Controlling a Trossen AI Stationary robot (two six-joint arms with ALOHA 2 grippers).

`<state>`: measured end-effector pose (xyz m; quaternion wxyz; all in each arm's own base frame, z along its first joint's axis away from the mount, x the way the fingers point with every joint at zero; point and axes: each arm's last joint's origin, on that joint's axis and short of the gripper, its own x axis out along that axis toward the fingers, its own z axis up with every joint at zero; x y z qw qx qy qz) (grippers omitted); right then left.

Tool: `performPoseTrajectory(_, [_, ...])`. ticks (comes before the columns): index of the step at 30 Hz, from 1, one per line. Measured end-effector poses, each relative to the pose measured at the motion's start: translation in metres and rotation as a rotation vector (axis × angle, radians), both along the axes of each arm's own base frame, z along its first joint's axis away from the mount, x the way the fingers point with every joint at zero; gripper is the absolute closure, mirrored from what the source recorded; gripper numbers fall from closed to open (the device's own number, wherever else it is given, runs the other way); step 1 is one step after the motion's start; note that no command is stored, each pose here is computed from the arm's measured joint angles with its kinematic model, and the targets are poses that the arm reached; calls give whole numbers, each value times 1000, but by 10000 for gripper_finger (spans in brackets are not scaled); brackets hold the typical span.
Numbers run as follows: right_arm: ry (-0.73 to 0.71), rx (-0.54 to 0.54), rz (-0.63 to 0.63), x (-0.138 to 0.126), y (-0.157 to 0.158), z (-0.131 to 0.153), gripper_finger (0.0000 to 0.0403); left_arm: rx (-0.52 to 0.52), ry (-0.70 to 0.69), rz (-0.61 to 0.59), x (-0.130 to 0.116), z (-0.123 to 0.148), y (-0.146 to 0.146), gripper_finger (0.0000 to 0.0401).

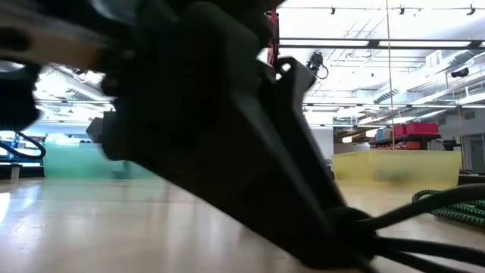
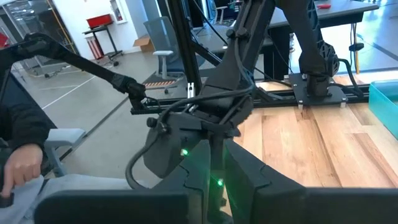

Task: Pick & Place USB Port
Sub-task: Put the black USB cable into the green bin

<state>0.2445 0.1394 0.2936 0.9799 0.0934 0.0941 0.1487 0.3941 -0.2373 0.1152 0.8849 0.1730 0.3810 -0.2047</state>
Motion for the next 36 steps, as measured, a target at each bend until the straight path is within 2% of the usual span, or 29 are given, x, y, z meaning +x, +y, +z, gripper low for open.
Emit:
performPoseTrajectory(4, [2,-1,0,0,0,0,355,-10,14,25,3,-7,4,300])
performPoseTrajectory(8, [9,-5,0,0,0,-1,355,-21,-16,70,4,2,6,379])
performPoseTrajectory(13, [22,-10,1,0,0,-2,355,60,4,205,-4,18,16,390])
performPoseTrajectory(17, [34,-13,0,-1,0,-3,355,26,-17,342,-14,47,19,390])
performPoseTrajectory(18, [35,-13,-1,-1,0,-4,355,49,-32,366,-18,54,18,390])
performPoseTrajectory(20, [36,-10,-1,-1,0,-4,355,131,-38,427,-30,64,18,390])
performPoseTrajectory(23, [37,-7,-1,-1,0,-4,355,232,-43,578,-52,80,28,390])
performPoseTrajectory(27, [43,9,-4,-1,0,-4,355,246,-88,721,-81,92,49,390])
performPoseTrajectory(32, [39,14,-4,-1,0,-3,355,121,-200,869,-125,91,89,390])
performPoseTrajectory(36, [37,19,-5,0,0,-3,355,6,-318,1079,-163,80,135,390])
